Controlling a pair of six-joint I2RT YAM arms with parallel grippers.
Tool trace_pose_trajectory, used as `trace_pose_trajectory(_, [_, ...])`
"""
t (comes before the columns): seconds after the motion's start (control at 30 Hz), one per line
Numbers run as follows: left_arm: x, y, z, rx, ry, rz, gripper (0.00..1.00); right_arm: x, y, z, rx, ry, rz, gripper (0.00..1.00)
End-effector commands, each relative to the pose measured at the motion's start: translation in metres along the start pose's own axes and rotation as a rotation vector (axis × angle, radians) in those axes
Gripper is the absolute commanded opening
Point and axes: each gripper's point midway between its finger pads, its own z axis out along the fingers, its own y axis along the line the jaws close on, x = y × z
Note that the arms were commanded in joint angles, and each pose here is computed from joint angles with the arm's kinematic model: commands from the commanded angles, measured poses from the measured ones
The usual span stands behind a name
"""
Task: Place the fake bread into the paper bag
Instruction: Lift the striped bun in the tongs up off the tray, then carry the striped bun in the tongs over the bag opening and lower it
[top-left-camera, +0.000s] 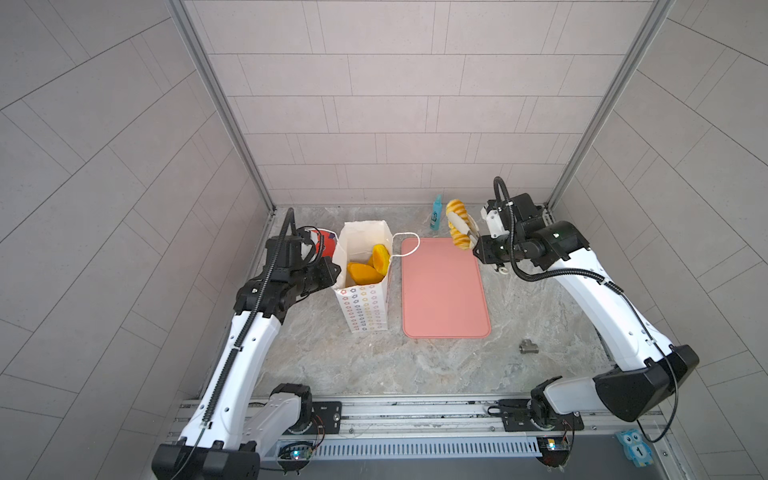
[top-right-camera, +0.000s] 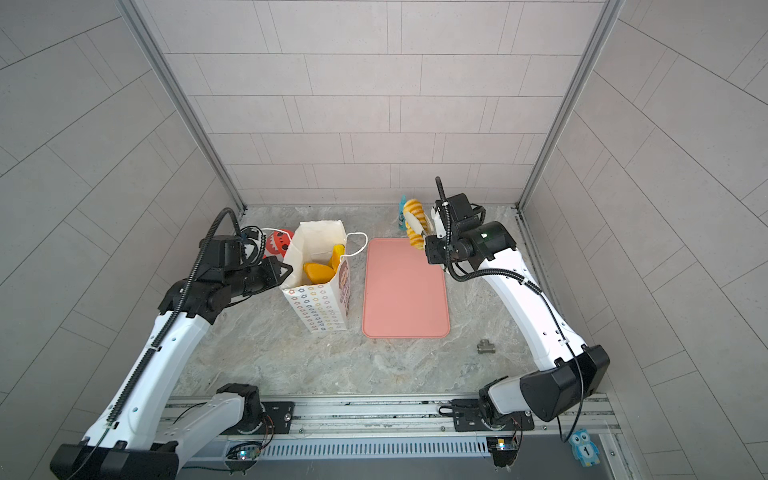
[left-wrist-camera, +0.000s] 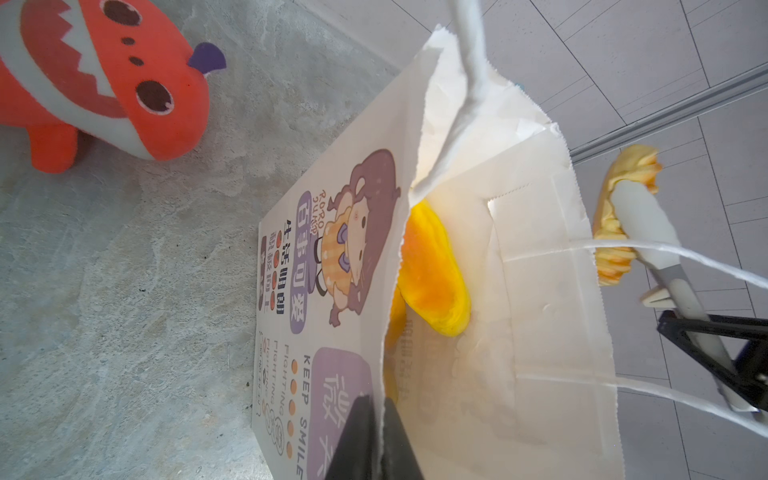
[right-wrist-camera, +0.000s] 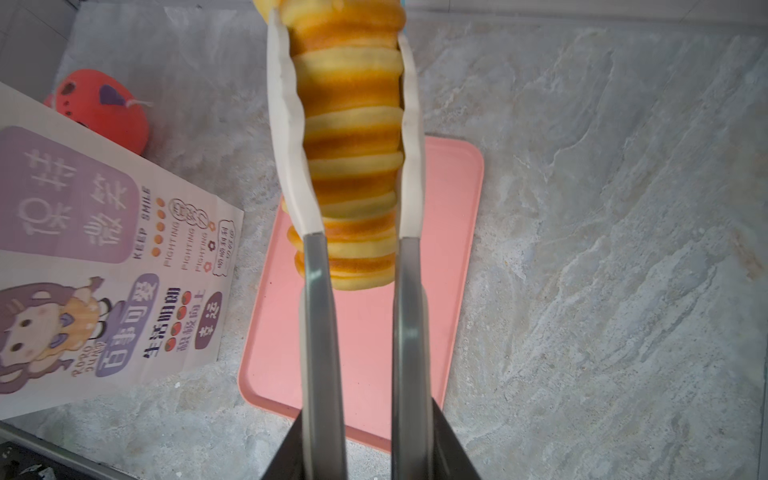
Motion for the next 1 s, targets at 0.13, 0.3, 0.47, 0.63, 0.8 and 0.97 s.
trace_pose_trajectory(0.13, [-0.009,-0.008,-0.008,0.019,-0.036,0.018,0.11,-0.033,0.039,-0.065,-0.066,-0.187,-0.062,0.35])
trace_pose_trajectory(0.3, [-0.009,-0.008,-0.009,0.017,-0.035,0.016,0.11,-0.039,0.077,-0.092,-0.129,-0.245,-0.143,0.35])
trace_pose_trajectory(0.47, [-0.01,-0.008,-0.009,0.018,-0.036,0.016,0.11,-0.039,0.112,-0.103,-0.185,-0.254,-0.212,0.35])
trace_pose_trajectory(0.63, [-0.01,-0.009,-0.01,0.019,-0.04,0.015,0.11,-0.036,0.148,-0.106,-0.245,-0.253,-0.264,0.36])
trace_pose_trajectory(0.8, [-0.011,-0.01,-0.01,0.02,-0.04,0.016,0.11,-0.029,0.184,-0.096,-0.277,-0.231,-0.317,0.37])
trace_pose_trajectory(0.97, [-0.01,-0.01,-0.011,0.021,-0.042,0.017,0.11,-0.024,0.203,-0.076,-0.267,-0.201,-0.339,0.38])
